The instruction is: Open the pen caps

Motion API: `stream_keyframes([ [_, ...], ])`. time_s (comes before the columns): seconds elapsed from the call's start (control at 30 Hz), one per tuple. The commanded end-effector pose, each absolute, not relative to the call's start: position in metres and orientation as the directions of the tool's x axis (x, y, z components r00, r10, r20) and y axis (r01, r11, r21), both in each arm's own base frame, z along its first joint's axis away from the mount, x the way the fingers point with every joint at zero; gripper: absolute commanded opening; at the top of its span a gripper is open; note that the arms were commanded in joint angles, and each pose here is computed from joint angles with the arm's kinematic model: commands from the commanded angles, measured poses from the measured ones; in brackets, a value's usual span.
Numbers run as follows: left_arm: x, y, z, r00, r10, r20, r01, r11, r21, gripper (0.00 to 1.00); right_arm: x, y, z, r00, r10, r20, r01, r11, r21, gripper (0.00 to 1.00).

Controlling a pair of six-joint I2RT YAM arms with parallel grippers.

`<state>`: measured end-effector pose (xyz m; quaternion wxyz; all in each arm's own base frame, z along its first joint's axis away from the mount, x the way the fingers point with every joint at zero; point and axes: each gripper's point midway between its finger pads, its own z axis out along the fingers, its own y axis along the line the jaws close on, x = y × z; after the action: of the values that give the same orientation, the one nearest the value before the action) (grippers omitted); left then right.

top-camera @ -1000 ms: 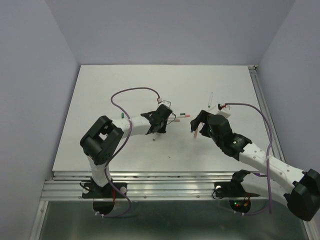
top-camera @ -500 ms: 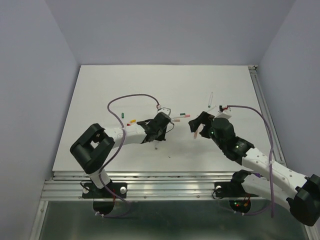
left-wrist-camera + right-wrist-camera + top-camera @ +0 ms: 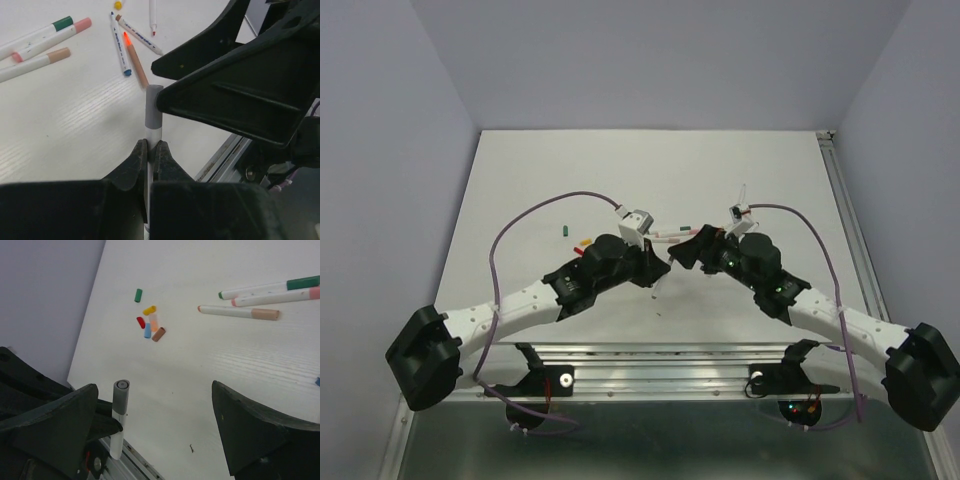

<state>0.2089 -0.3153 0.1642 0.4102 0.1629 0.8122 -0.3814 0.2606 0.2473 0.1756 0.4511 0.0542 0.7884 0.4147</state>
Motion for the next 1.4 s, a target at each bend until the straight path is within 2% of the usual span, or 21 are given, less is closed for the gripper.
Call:
stream_keyframes([
  [0.0,0.202,-0.322,0.177,-0.601,-0.096,-0.793,0.599,0.603,-0.527,0.0,0.25,0.274,0.212,-0.588,0.478,-0.653,-0.438,0.491,0.753,0.99],
  [0.13,0.2,-0.323,0.17,-0.623,-0.095,-0.776,0.579,0.611,-0.54,0.0,0.245,0.282,0.214,-0.595,0.47,-0.652,-0.46,0.465,0.756,0.88],
  [0.2,0.201,-0.325,0.172,-0.634,-0.112,-0.765,0.563,0.611,-0.557,0.0,0.246,0.284,0.207,-0.606,0.462,-0.647,-0.446,0.477,0.758,0.79],
  [0.23,0.202,-0.326,0.175,-0.636,-0.114,-0.763,0.562,0.609,-0.559,0.0,0.247,0.284,0.203,-0.613,0.46,-0.642,-0.431,0.486,0.76,0.71],
  [0.43,0.201,-0.328,0.186,-0.628,-0.141,-0.765,0.562,0.598,-0.571,0.0,0.253,0.286,0.191,-0.632,0.446,-0.634,-0.384,0.531,0.756,0.6],
  [0.53,0.202,-0.328,0.186,-0.631,-0.141,-0.763,0.555,0.604,-0.571,0.0,0.253,0.286,0.19,-0.629,0.451,-0.633,-0.378,0.534,0.756,0.44],
  [0.6,0.202,-0.328,0.184,-0.635,-0.138,-0.76,0.553,0.606,-0.572,0.0,0.253,0.285,0.19,-0.628,0.452,-0.633,-0.376,0.536,0.756,0.39],
  [0.63,0.202,-0.328,0.182,-0.64,-0.137,-0.756,0.547,0.61,-0.573,0.0,0.254,0.284,0.189,-0.623,0.458,-0.635,-0.369,0.543,0.754,0.3],
  [0.7,0.202,-0.329,0.178,-0.647,-0.131,-0.751,0.543,0.613,-0.575,0.0,0.256,0.282,0.186,-0.618,0.459,-0.639,-0.359,0.558,0.748,0.21],
  [0.73,0.202,-0.329,0.175,-0.656,-0.126,-0.745,0.537,0.615,-0.577,0.0,0.256,0.281,0.185,-0.618,0.458,-0.638,-0.354,0.563,0.747,0.13],
  [0.8,0.2,-0.329,0.173,-0.665,-0.119,-0.738,0.533,0.616,-0.58,0.0,0.259,0.279,0.182,-0.615,0.46,-0.641,-0.337,0.581,0.741,0.09],
  [0.83,0.199,-0.329,0.173,-0.669,-0.122,-0.733,0.529,0.616,-0.584,0.0,0.26,0.278,0.18,-0.615,0.459,-0.642,-0.331,0.589,0.738,0.01],
  [1.07,0.178,-0.323,0.166,-0.728,-0.115,-0.676,0.502,0.582,-0.64,0.0,0.28,0.267,0.189,-0.546,0.48,-0.687,-0.286,0.664,0.691,0.01],
  [1.17,0.176,-0.32,0.162,-0.735,-0.106,-0.67,0.493,0.594,-0.635,0.01,0.278,0.274,0.203,-0.555,0.465,-0.69,-0.325,0.642,0.694,0.01],
  [1.23,0.177,-0.32,0.161,-0.74,-0.097,-0.666,0.488,0.603,-0.631,0.29,0.273,0.279,0.208,-0.572,0.456,-0.682,-0.343,0.622,0.704,0.01],
  [1.27,0.178,-0.321,0.166,-0.736,-0.103,-0.669,0.491,0.6,-0.632,0.54,0.268,0.284,0.211,-0.593,0.44,-0.674,-0.363,0.601,0.712,0.01],
  [1.3,0.18,-0.322,0.169,-0.731,-0.109,-0.674,0.493,0.598,-0.631,0.61,0.265,0.286,0.21,-0.609,0.424,-0.67,-0.369,0.596,0.713,0.01],
  [1.37,0.183,-0.323,0.176,-0.715,-0.115,-0.689,0.506,0.596,-0.624,0.65,0.258,0.292,0.209,-0.64,0.383,-0.666,-0.394,0.581,0.712,0.01],
])
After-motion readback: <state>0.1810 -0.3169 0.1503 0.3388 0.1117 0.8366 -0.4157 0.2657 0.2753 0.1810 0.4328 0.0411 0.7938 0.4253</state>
